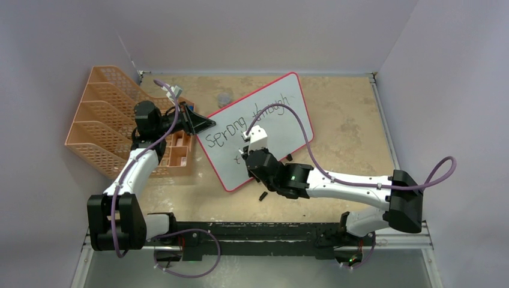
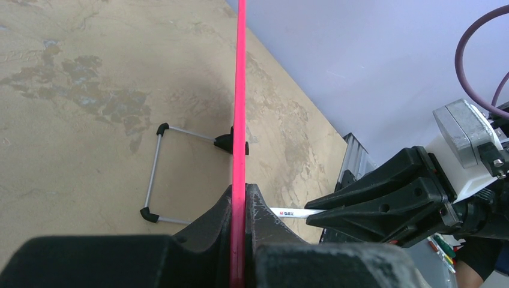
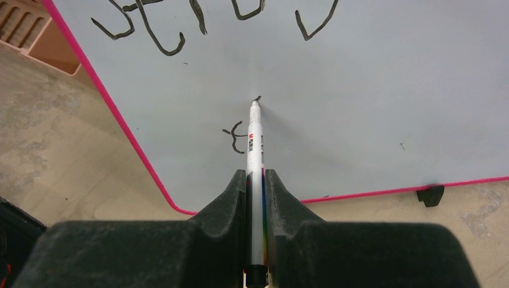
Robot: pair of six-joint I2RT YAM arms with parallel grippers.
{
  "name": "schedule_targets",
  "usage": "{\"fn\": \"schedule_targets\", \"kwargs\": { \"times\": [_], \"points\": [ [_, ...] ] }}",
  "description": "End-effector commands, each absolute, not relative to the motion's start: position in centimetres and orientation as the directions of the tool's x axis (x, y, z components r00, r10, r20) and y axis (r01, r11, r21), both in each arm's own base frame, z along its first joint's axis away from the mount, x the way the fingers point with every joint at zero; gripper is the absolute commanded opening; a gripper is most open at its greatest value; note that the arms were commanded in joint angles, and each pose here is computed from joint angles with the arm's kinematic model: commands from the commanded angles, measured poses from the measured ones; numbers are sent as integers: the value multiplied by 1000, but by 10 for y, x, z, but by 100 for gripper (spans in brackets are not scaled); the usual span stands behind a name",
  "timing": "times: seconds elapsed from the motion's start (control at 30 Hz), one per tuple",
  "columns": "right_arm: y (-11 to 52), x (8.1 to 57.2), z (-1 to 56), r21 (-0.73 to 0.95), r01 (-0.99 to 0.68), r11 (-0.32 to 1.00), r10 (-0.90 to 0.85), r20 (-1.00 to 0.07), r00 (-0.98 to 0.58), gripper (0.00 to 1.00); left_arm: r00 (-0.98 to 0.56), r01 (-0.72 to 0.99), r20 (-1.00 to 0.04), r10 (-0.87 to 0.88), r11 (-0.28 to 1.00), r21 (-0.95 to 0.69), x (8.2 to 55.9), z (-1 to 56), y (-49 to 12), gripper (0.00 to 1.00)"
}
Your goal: Write a sentence on the whiteboard
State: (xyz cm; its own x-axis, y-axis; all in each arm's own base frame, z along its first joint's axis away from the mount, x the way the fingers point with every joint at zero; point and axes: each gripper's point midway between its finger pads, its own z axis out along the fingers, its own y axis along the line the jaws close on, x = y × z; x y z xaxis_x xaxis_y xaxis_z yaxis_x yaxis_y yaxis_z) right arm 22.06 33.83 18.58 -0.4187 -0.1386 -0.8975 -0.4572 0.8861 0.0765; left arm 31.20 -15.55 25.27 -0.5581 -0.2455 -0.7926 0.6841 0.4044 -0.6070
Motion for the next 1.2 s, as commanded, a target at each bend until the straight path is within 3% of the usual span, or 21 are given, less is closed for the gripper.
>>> {"fn": "schedule_targets", "kwargs": {
  "times": [0.0, 1.17],
  "points": [
    [345, 224, 196, 90, -457, 885, -123, -901, -416, 0, -536, 738, -821, -198, 363, -569, 301, 259, -165, 0],
    [328, 203, 150, 77, -455, 887, -204, -820, -535, 0, -537, 736, -820, -199, 364, -570, 301, 259, -165, 0]
  ]
}}
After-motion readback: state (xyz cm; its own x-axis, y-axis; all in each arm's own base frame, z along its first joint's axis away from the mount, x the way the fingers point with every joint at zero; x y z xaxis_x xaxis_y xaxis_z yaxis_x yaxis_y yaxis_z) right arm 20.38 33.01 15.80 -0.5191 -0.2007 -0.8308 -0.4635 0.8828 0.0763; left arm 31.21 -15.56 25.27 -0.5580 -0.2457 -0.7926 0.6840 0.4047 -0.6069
